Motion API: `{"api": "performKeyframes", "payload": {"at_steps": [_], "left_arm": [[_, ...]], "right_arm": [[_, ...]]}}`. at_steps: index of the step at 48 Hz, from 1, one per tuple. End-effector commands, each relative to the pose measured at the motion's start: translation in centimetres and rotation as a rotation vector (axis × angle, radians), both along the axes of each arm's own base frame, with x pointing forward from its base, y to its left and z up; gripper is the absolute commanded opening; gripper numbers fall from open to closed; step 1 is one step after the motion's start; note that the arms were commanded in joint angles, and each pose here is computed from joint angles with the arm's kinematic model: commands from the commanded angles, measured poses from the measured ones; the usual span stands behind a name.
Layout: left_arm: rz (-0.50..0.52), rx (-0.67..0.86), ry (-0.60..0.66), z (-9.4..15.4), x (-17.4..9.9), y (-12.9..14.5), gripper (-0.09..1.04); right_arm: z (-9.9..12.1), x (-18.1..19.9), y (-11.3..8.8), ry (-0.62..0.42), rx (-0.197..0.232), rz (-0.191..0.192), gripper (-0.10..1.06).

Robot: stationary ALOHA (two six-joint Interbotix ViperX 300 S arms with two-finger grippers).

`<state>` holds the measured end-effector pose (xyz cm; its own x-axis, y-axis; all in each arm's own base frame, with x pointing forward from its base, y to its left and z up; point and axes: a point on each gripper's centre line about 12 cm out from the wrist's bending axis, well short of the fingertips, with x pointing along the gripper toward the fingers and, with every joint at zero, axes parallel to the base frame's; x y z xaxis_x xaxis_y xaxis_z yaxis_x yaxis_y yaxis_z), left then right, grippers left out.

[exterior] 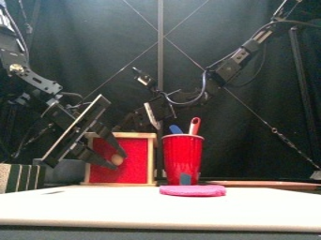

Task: Get the cutter from the drawer then cut the dough then place the extra dough in the bowl
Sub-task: Open the drawer

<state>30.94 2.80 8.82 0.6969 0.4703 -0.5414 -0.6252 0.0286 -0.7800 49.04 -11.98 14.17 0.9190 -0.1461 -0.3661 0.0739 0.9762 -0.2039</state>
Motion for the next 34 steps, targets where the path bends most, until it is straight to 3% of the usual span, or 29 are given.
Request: {"api": "performKeyframes", "payload": {"at_steps": [1, 34], "left_arm": [[-0.001, -0.015, 0.017, -0.3, -0.3, -0.1, 0.55], [-0.135, -0.112, 0.032, -0.2, -0.3, -6.2, 0.55]], "right_arm": [[-0.1, 0.1, 1.2, 0.017, 0.0, 0.022, 0.02], [-0.1, 0.2, 0.5, 0.051, 0.0, 0.001, 0.02]]}}
